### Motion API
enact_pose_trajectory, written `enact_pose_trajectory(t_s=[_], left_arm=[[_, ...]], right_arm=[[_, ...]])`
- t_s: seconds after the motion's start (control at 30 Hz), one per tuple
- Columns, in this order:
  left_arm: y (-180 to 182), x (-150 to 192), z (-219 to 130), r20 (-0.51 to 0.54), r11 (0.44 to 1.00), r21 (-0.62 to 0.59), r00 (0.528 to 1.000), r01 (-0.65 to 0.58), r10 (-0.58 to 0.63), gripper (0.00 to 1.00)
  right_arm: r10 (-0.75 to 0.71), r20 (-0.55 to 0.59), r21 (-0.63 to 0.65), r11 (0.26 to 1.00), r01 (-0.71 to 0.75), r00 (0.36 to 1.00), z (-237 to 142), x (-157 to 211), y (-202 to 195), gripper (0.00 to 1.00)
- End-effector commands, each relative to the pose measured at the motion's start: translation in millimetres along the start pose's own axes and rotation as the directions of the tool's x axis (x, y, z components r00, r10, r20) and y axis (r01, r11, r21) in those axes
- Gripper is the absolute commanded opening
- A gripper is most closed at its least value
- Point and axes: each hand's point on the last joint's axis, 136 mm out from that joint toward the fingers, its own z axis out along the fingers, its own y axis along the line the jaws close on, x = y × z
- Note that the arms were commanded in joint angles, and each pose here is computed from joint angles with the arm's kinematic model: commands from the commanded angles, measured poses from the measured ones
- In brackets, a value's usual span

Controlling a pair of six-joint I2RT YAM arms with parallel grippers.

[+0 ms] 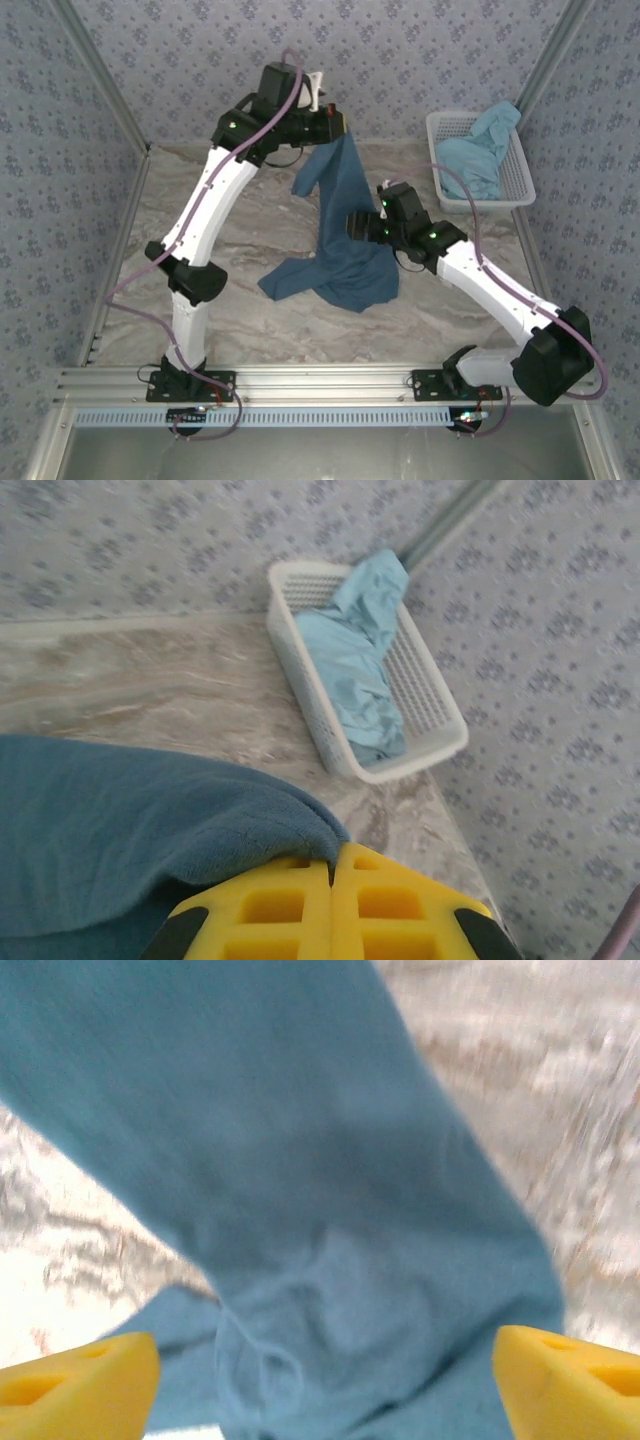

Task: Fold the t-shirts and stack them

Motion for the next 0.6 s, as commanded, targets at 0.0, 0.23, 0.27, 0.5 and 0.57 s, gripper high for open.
enact_pose_trajectory(t_s=[0.0, 0.23, 0.27, 0.5, 0.57], left_arm=[[-46.7, 4.9, -1.9, 0.005, 0.989, 0.136, 0.998, -0.057, 0.057, 0.0], [-47.8, 12.8, -1.0, -0.022, 0.991, 0.129, 0.999, -0.046, 0.049, 0.0], [-44.9, 9.8, -4.7, -0.006, 0.993, 0.104, 0.999, -0.047, 0.047, 0.12], [67.7, 58.9, -32.2, -0.111, 0.911, -0.407, 0.986, 0.069, -0.124, 0.74], [102.5, 112.5, -31.1, -0.229, 0.86, -0.505, 0.948, 0.079, -0.221, 0.74]], right_arm=[[-0.11, 0.175, 0.084, 0.992, 0.097, 0.978, 0.2, -58.5, -2.6, 0.93], [0.023, 0.2, -0.031, 0.999, -0.017, 0.979, 24.8, -103.7, -3.2, 0.57], [0.07, 0.177, -0.034, 0.997, -0.065, 0.982, 31.7, -103.0, -10.9, 0.36], [0.362, 0.136, 0.09, 0.922, -0.376, 0.922, 36.6, -92.5, -83.1, 0.0], [0.388, 0.11, 0.095, 0.912, -0.399, 0.915, 37.8, -89.6, -88.4, 0.0]])
